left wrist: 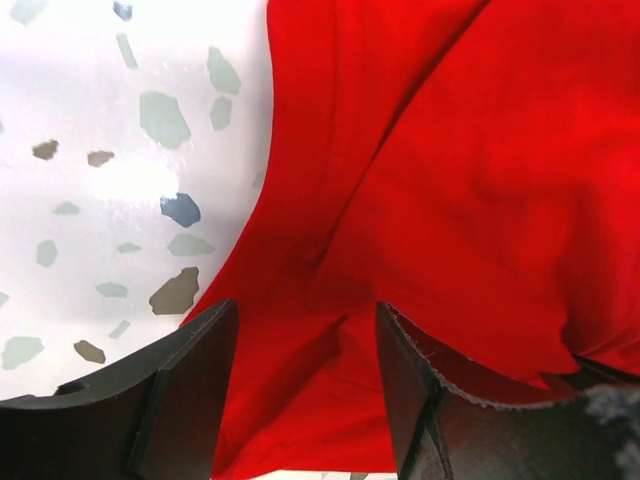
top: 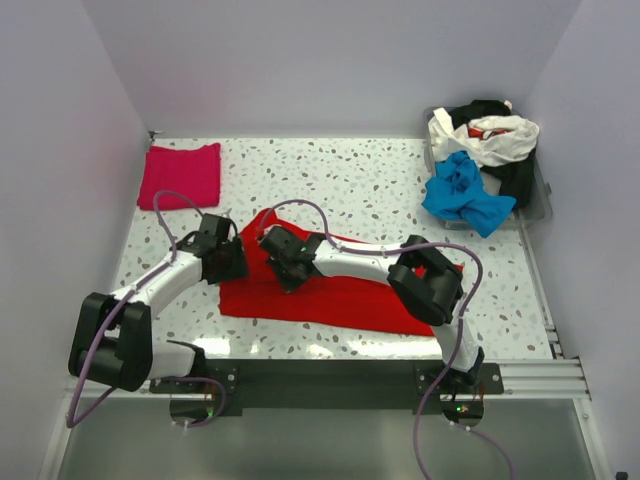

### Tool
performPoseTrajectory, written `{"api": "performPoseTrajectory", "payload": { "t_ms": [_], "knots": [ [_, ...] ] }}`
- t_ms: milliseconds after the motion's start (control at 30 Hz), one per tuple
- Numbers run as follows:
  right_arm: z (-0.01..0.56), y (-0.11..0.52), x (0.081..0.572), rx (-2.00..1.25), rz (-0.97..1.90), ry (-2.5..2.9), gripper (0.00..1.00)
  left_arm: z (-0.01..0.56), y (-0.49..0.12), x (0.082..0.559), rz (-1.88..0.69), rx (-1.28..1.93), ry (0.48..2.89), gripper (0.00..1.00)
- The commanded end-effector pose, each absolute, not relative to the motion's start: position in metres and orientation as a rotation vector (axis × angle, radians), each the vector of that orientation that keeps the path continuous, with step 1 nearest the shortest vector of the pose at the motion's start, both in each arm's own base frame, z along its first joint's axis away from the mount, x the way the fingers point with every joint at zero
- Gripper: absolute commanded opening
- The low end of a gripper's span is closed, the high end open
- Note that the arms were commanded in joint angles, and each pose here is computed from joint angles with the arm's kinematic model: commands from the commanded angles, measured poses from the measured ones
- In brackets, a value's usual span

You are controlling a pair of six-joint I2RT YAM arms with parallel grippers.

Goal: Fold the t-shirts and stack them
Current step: Fold the tshirt

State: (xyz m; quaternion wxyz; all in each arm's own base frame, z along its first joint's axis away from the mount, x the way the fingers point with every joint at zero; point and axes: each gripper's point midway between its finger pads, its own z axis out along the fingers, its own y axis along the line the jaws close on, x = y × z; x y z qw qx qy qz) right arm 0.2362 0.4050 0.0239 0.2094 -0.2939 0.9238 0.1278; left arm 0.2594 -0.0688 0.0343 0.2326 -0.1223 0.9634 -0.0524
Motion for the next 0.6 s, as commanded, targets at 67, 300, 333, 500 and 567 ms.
{"api": "performPoseTrajectory", "payload": {
  "t_ms": [67,300,333,500,567],
  "knots": [
    [0.046,0.396,0.234,-0.791,0.328,2.550,0.00,0.037,-0.079,0.266,-0.245,-0.323,2.592,0.56],
    [0.044,0.393,0.233,-0.779,0.329,2.561,0.00,0.040,-0.078,0.273,-0.242,-0.321,2.552,0.48],
    [0.044,0.394,0.233,-0.780,0.331,2.562,0.00,0.040,-0.078,0.275,-0.239,-0.322,2.545,0.46],
    [0.043,0.395,0.231,-0.778,0.342,2.568,0.00,0.039,-0.079,0.284,-0.236,-0.319,2.539,0.41],
    [0.042,0.395,0.231,-0.783,0.342,2.571,0.00,0.037,-0.081,0.284,-0.239,-0.315,2.546,0.39]
  ]
}}
